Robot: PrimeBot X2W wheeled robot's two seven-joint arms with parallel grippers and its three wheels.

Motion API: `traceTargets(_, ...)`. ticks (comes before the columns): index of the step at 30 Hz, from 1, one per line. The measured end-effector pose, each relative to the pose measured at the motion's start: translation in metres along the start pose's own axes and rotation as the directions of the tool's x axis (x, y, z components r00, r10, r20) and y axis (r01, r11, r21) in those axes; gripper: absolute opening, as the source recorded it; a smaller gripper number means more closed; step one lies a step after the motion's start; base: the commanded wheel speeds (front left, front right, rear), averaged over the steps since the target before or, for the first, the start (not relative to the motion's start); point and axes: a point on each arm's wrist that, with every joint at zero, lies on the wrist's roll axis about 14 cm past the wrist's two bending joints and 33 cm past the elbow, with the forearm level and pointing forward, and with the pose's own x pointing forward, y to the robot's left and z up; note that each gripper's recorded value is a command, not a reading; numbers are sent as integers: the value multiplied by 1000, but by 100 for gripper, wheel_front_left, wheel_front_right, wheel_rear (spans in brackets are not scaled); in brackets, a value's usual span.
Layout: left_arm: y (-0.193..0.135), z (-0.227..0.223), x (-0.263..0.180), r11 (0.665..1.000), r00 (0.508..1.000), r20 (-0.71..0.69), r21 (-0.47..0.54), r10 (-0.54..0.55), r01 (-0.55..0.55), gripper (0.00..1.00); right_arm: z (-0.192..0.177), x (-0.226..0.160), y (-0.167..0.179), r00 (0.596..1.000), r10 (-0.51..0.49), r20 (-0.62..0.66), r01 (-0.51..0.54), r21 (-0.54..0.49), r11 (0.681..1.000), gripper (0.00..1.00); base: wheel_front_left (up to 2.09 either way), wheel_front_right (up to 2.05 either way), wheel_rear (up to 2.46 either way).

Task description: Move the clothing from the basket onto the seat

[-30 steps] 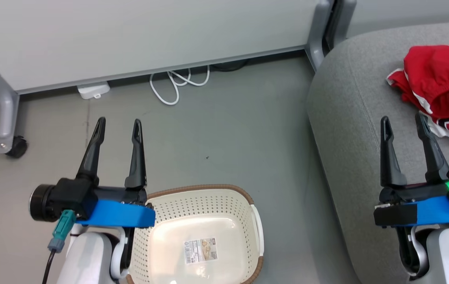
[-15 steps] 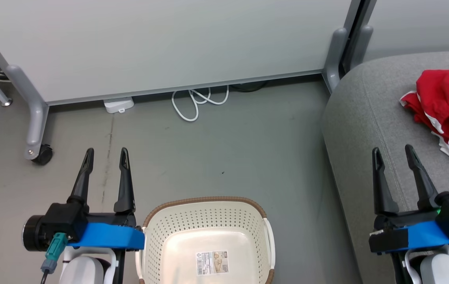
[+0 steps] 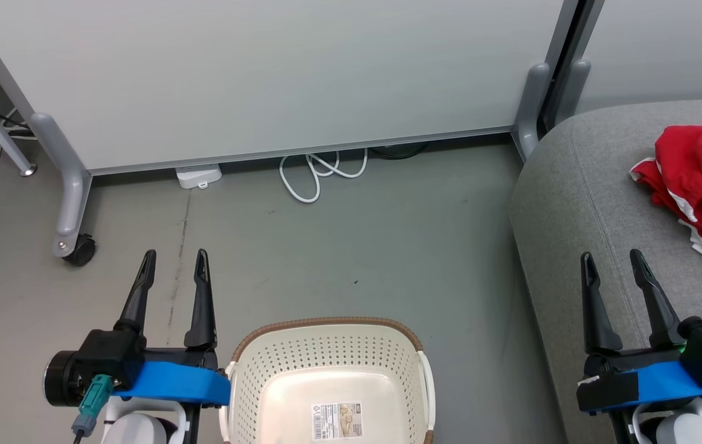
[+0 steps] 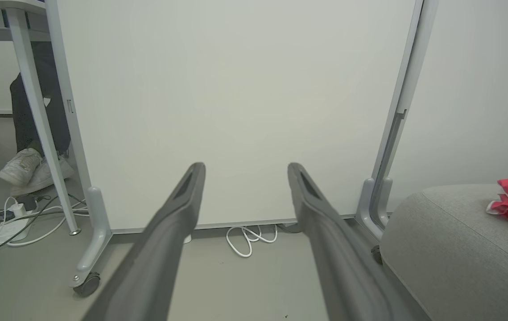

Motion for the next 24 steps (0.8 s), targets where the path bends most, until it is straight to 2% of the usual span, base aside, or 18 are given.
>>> traceTargets(8, 0, -3, -3, 1000, 1000, -11, -16, 3, -4, 100, 1, -2, -1, 1000, -3, 1, 3, 9, 1000, 100, 0, 0, 0)
traceTargets(9, 0, -5, -4, 1000, 1000, -15, -16, 4, -4, 0, 0, -2, -1, 1000, -4, -2, 4, 9, 1000, 0, 0, 0, 0)
traceTargets(15, 4, -36, -23, 999, 993, -119, -31, 24, -28, 0, -23, -11, -4, 997, -18, -76, 20, 21, 1000, 0, 0, 0, 0)
traceTargets(24, 13, -41, -26, 977, 985, -154, -187, 75, -103, 0, -28, -14, -10, 992, -61, -109, 80, 178, 981, 0, 0, 0, 0)
